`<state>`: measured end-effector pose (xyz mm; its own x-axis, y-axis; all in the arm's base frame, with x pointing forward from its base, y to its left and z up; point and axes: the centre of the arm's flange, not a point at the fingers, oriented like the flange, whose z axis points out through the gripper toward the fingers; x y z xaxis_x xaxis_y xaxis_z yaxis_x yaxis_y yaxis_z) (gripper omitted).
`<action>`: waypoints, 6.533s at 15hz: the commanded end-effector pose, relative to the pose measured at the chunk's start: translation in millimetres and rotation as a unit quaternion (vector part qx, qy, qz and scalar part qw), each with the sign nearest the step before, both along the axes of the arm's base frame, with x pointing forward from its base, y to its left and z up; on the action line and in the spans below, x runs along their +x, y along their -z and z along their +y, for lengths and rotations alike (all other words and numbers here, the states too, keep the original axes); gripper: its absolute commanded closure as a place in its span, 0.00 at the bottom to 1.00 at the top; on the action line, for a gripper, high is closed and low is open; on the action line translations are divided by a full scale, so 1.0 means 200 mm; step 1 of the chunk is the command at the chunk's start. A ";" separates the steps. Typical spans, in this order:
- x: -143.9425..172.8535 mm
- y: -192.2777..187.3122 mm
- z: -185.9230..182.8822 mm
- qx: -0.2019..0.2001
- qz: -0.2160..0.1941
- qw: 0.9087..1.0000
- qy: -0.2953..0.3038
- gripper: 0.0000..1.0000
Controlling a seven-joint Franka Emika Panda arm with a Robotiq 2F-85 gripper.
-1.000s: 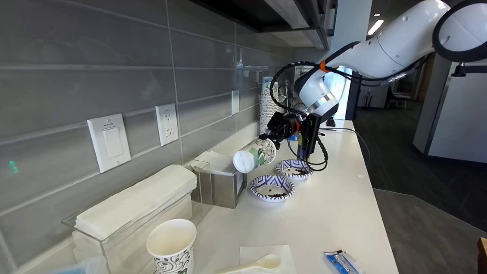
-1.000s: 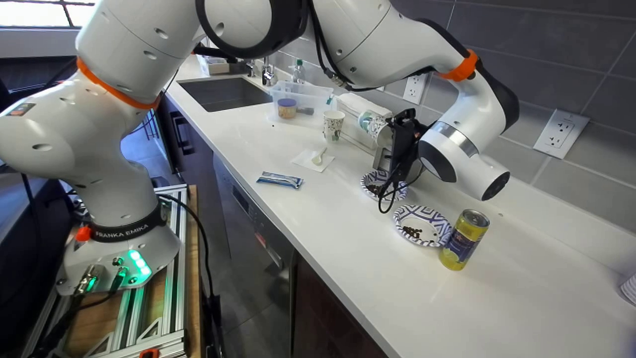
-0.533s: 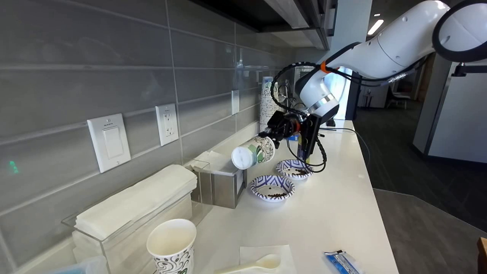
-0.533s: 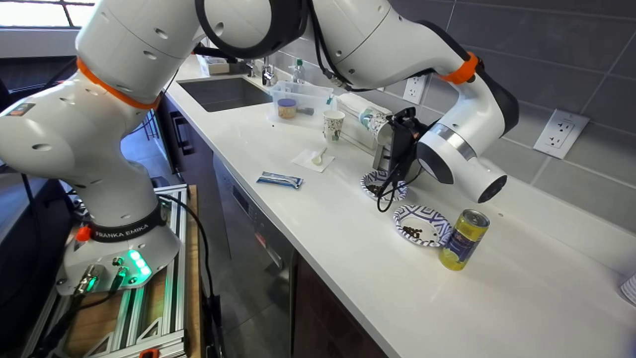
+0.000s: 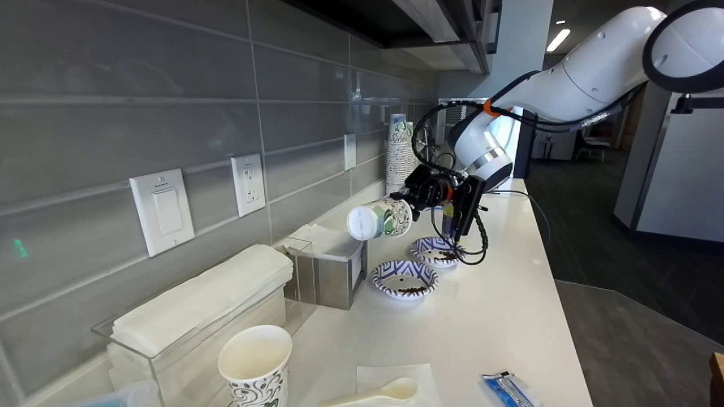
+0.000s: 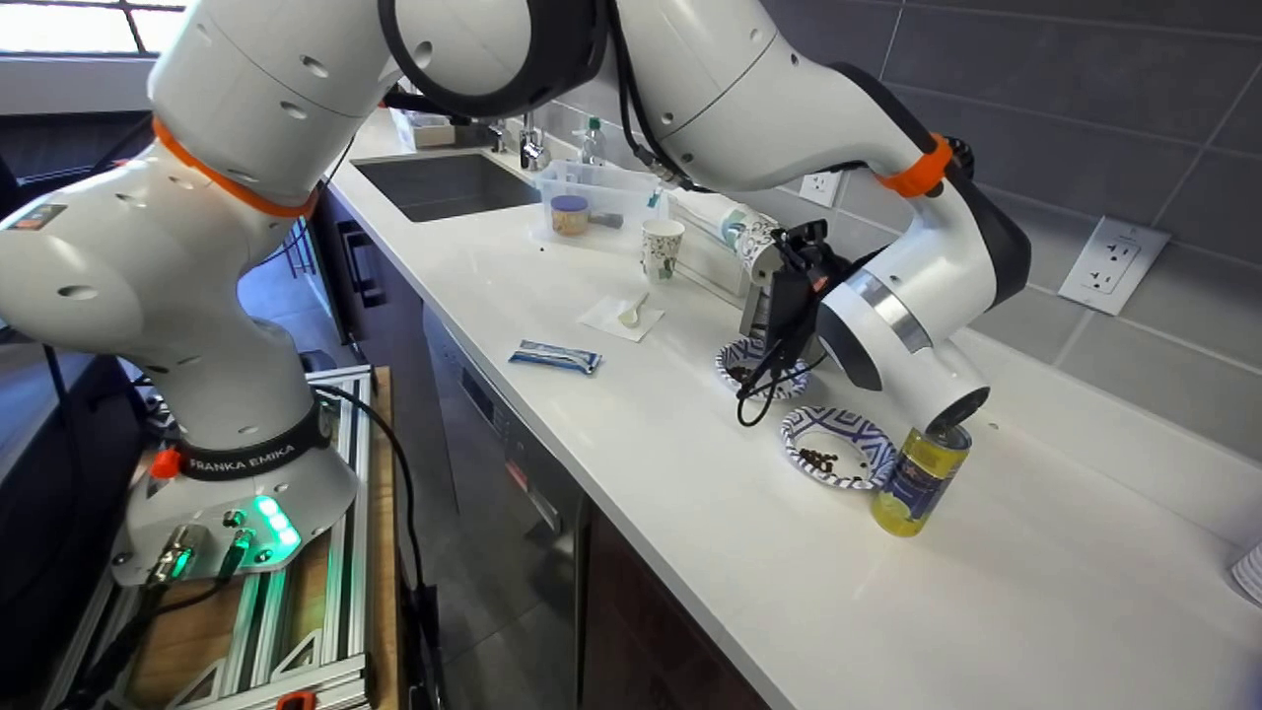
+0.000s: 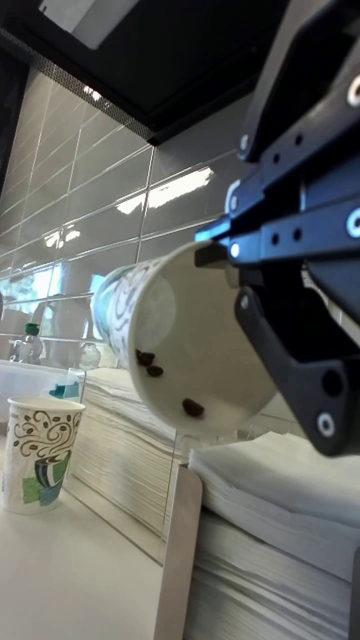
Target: Pour the beans out of the cup
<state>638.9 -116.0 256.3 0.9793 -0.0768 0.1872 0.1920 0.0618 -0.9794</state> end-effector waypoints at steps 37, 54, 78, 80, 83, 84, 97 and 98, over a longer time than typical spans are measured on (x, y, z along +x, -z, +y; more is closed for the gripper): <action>-0.24 -0.63 0.88 -0.264 -0.050 0.961 0.060 0.99; -0.30 -0.52 1.34 -0.674 -0.111 0.729 0.053 0.99; -0.34 -0.48 1.79 -0.766 -0.318 0.535 -0.162 0.99; -0.30 -0.50 1.86 -0.747 -0.352 0.542 -0.153 0.99; -0.28 -0.48 1.93 -0.719 -0.383 0.560 -0.155 0.99; -0.28 -0.47 1.94 -0.710 -0.389 0.565 -0.160 0.99; -0.29 -0.35 1.97 -0.660 -0.410 0.590 -0.220 0.64; -0.30 -0.38 1.98 -0.660 -0.406 0.592 -0.221 0.55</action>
<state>578.2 277.0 319.7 0.3964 0.8894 0.2276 0.8760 -0.4406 0.1963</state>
